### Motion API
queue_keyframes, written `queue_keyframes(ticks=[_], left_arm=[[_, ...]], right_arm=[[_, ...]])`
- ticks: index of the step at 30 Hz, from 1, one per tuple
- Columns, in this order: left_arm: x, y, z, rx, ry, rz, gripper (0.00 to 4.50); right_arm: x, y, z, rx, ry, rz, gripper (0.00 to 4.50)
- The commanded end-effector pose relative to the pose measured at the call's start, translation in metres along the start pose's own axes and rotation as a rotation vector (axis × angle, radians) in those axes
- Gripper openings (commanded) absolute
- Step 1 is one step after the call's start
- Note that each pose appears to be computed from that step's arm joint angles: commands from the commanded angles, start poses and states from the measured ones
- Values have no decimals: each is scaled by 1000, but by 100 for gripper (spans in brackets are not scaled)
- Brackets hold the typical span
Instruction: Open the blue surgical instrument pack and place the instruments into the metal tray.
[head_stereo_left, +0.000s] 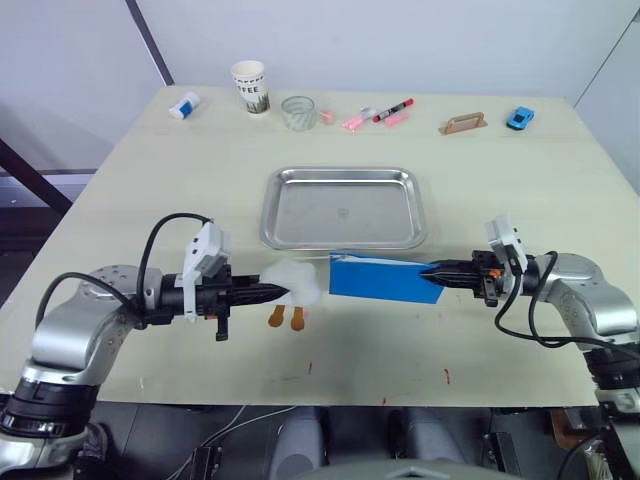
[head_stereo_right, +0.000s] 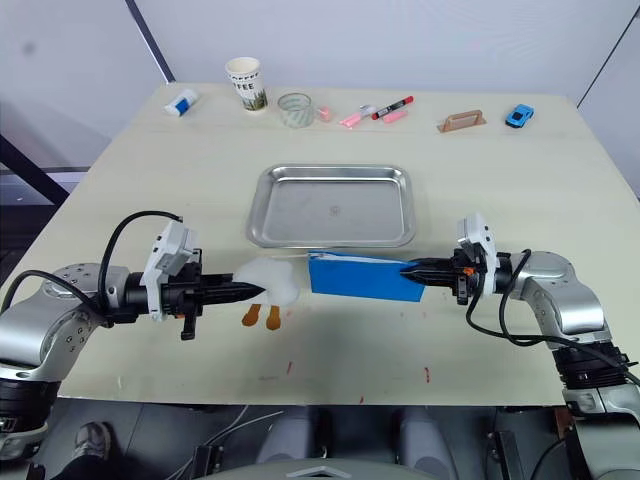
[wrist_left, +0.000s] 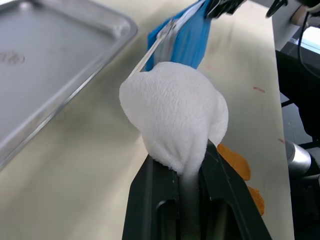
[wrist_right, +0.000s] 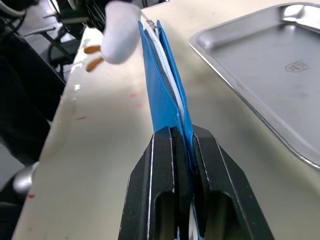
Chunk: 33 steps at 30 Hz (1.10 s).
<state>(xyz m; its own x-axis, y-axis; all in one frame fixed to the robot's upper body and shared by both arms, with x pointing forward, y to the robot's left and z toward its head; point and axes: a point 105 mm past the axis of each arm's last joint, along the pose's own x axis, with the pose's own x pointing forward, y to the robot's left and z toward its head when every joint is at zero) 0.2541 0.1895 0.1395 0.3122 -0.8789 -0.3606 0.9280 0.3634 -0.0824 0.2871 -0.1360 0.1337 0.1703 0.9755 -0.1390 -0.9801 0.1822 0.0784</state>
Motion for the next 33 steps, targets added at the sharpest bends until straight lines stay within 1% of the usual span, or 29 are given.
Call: queue_keyframes(ticks=[1, 9, 14, 19, 22, 28, 31, 33], left_arm=[[-4, 0, 2, 23, -3, 16, 1], [-10, 0, -13, 6, 33, 29, 1], [-14, -2, -32, -16, 80, 32, 1], [-15, -4, -43, -31, 98, 28, 1], [-19, -4, -53, -37, 134, 30, 1], [-27, 1, -64, -41, 176, 52, 1], [-29, 2, -66, -41, 182, 58, 1], [-31, 3, -69, -38, 190, 61, 1]], right_arm=[[-6, 5, 21, -26, -62, 13, 0], [-11, 5, 21, -12, -57, 5, 0], [-12, 5, 27, 4, -94, -1, 0], [-13, 4, 34, 36, -143, -7, 0], [-13, 5, 36, 61, -166, -1, 0], [-15, 3, 45, 102, -229, -6, 0], [-15, 2, 47, 109, -235, -4, 0], [-15, 1, 52, 125, -269, -6, 0]])
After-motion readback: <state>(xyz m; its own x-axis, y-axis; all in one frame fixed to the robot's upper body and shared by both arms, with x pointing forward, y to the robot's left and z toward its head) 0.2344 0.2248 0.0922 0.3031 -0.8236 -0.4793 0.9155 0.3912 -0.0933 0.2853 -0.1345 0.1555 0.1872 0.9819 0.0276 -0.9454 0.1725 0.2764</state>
